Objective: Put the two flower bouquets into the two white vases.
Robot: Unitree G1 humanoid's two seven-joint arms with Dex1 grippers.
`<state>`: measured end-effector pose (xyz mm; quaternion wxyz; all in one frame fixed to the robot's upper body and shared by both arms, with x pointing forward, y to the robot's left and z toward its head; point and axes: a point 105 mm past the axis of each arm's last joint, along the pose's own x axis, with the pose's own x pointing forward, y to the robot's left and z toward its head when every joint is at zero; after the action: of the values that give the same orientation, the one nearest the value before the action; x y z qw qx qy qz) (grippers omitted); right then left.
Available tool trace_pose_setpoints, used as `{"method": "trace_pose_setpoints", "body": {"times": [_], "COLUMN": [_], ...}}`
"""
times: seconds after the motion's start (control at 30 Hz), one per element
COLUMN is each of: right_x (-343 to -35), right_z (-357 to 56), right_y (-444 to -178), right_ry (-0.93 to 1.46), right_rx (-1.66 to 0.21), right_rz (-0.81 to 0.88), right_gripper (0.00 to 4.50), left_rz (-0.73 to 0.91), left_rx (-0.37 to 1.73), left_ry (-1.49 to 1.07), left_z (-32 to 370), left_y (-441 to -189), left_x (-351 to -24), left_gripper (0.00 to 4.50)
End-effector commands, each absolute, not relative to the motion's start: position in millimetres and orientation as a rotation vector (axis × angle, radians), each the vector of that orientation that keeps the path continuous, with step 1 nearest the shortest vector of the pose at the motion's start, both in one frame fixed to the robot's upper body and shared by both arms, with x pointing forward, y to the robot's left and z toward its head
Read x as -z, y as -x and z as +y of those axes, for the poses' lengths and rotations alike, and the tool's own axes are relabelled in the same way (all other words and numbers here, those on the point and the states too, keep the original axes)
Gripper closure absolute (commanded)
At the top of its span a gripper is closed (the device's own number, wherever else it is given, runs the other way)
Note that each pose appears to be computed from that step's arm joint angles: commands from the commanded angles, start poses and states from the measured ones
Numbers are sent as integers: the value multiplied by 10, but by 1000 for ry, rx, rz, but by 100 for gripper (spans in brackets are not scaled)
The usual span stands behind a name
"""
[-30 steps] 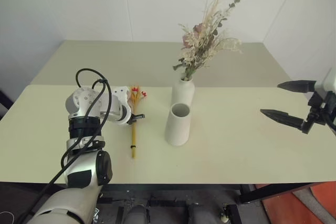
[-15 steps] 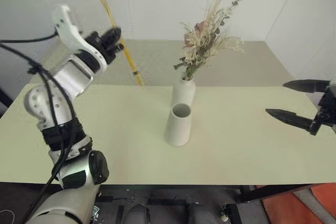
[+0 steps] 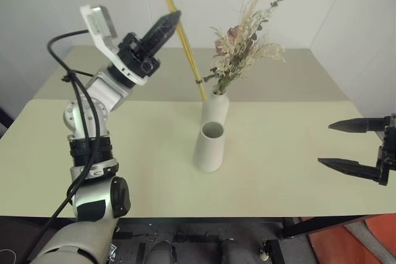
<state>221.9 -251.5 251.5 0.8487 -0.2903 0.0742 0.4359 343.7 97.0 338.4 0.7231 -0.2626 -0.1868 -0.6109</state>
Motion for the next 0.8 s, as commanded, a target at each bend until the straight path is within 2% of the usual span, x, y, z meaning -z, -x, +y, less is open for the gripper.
{"method": "trace_pose_setpoints", "body": {"times": [0.03, 0.37, 0.73, 0.8], "right_x": [-2650, -2666, -2676, -2672], "right_z": [-2536, -2549, -2536, -2537], "right_y": [-2177, -2125, -2149, -2152], "right_ry": [658, 667, 662, 662], "right_rx": [-886, -861, -856, -855], "right_rz": [103, 114, 105, 106], "right_gripper": [0, 0, 0, 0], "left_rz": [-450, -390, -358, -367], "left_rx": [1467, 1544, 1582, 1591], "left_ry": [479, 325, 281, 284], "left_z": [841, 695, 612, 597], "left_y": [-3333, -3311, -3346, -3340], "left_x": [-3448, -3140, -2846, -2836], "left_gripper": [447, 447, 447, 403]}}
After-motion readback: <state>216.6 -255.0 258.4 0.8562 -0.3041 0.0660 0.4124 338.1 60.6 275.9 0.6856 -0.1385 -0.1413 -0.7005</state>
